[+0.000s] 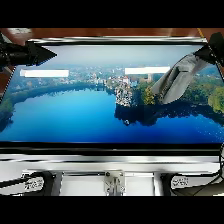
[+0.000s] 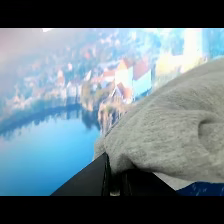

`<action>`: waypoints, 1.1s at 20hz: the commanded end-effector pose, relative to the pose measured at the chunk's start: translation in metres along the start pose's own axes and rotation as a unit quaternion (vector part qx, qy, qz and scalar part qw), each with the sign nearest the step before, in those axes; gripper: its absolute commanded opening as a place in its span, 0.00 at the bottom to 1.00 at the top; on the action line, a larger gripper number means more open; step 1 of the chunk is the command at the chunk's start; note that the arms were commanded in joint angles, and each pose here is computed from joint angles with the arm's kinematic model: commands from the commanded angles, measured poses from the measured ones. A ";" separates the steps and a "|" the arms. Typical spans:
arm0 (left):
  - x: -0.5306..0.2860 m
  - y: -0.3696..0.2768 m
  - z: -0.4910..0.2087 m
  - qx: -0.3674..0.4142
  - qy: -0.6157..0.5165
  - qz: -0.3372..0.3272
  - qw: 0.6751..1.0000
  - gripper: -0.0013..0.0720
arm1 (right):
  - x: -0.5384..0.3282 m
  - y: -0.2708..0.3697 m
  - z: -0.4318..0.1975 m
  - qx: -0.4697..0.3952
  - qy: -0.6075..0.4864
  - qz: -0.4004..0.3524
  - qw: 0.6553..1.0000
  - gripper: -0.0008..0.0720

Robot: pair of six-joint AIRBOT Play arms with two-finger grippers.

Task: Fold the shirts.

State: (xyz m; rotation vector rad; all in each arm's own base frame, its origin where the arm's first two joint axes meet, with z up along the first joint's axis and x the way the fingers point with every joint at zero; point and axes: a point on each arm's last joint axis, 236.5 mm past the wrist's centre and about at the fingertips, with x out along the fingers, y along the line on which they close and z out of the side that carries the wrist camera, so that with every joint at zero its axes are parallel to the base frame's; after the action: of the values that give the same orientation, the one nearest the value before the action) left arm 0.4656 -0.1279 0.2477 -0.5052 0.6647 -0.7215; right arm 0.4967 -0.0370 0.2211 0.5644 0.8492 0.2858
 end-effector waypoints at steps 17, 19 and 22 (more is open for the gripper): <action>0.000 -0.001 0.000 -0.015 0.000 0.000 1.000 0.07 | -0.165 -0.264 -0.120 0.206 0.111 -0.197 0.952 0.09; 0.000 -0.001 0.000 -0.015 0.000 0.000 1.000 0.07 | -0.192 -0.281 -0.138 0.240 0.106 -0.235 0.936 0.09; 0.000 -0.001 0.000 -0.015 0.000 0.000 1.000 0.07 | -0.217 -0.302 -0.192 0.329 0.123 -0.266 0.898 0.09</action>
State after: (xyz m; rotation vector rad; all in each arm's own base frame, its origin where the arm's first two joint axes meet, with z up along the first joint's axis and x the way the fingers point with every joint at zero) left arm 0.4654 -0.1281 0.2482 -0.5323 0.6752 -0.7131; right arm 0.2704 -0.3033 0.0990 0.7821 1.2521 -0.3216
